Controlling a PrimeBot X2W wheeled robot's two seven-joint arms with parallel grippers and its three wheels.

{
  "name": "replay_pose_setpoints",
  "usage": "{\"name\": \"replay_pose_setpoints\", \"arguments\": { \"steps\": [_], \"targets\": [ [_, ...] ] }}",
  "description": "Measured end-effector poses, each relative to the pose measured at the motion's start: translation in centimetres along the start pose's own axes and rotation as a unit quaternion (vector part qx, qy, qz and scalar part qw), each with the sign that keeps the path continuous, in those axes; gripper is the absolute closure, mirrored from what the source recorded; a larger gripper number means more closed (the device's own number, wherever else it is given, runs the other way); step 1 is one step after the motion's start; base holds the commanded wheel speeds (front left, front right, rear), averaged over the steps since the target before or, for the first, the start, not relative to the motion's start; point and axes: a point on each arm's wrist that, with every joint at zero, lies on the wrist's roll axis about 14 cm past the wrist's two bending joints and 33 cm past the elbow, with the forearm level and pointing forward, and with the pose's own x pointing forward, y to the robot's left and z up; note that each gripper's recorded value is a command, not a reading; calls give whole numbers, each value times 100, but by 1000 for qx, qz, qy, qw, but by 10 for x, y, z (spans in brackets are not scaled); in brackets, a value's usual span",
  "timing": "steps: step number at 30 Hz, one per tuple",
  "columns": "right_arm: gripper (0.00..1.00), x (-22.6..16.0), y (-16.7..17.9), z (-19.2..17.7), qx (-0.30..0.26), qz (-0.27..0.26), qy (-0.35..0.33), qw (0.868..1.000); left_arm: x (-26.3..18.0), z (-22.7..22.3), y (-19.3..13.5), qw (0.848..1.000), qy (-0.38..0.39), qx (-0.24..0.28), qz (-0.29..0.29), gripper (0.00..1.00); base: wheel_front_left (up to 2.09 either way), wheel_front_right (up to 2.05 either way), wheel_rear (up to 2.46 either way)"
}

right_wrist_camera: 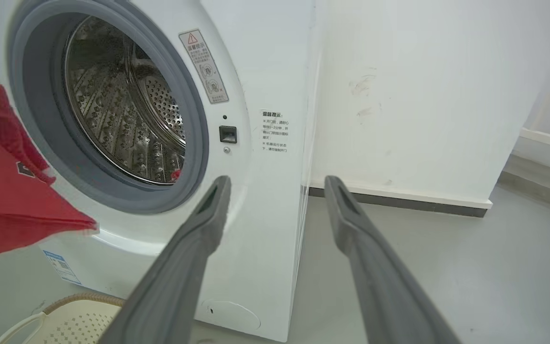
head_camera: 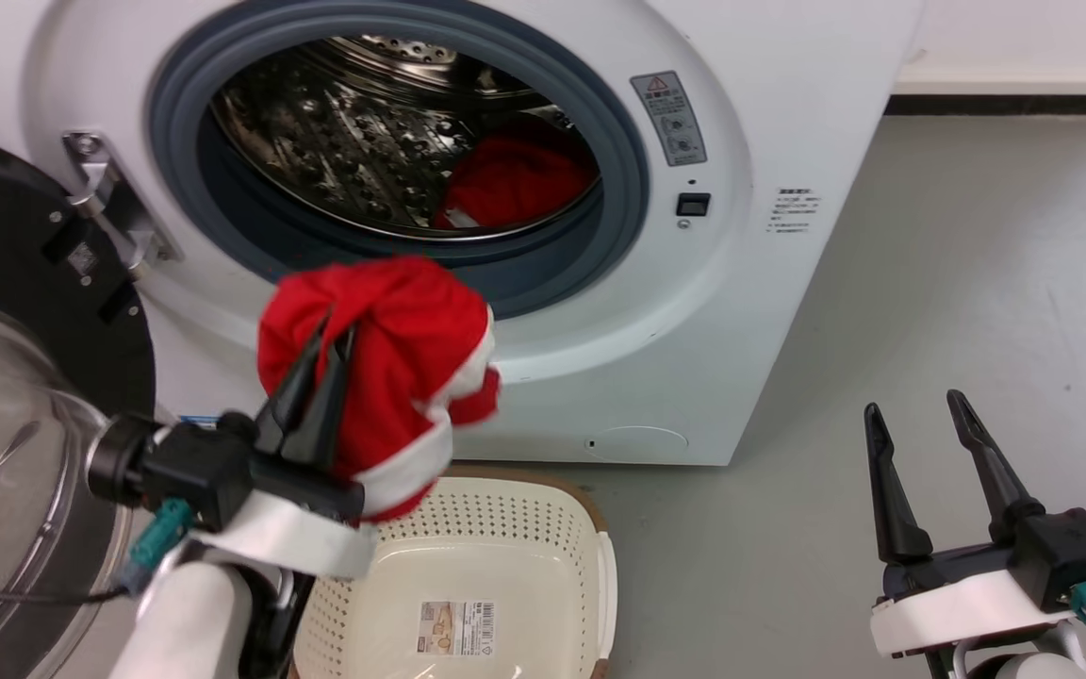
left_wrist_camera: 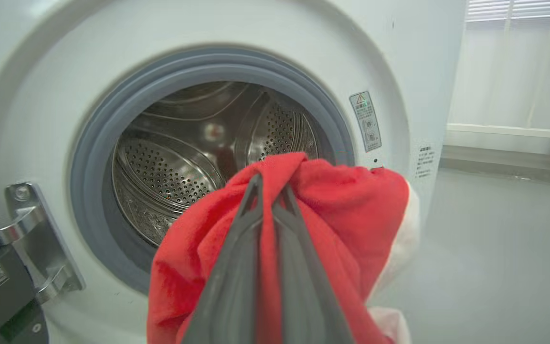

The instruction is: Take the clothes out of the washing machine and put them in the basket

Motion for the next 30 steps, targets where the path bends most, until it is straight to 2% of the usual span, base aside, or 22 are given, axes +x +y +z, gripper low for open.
{"name": "replay_pose_setpoints", "arguments": {
  "steps": [8,13,15,16,22,30],
  "targets": [
    [0,9,12,-11,1,20,12,1000,-39,-53,-6,996,88,-27,8,100,0,0,0],
    [0,17,14,-24,-4,25,27,999,-58,-111,-8,983,179,-35,7,100,0,0,0],
    [0,22,12,-30,-6,24,33,999,-66,-138,-4,975,222,-19,5,100,0,0,0],
    [0,27,9,-43,-6,22,47,999,-73,-174,-1,961,274,-20,8,100,0,0,0],
    [0,42,0,-71,-9,13,73,997,-73,-236,4,936,352,-31,10,100,0,0,0],
    [0,56,-7,-118,-9,7,115,993,-81,-318,14,893,449,-30,5,100,0,0,0]
  ]
}}
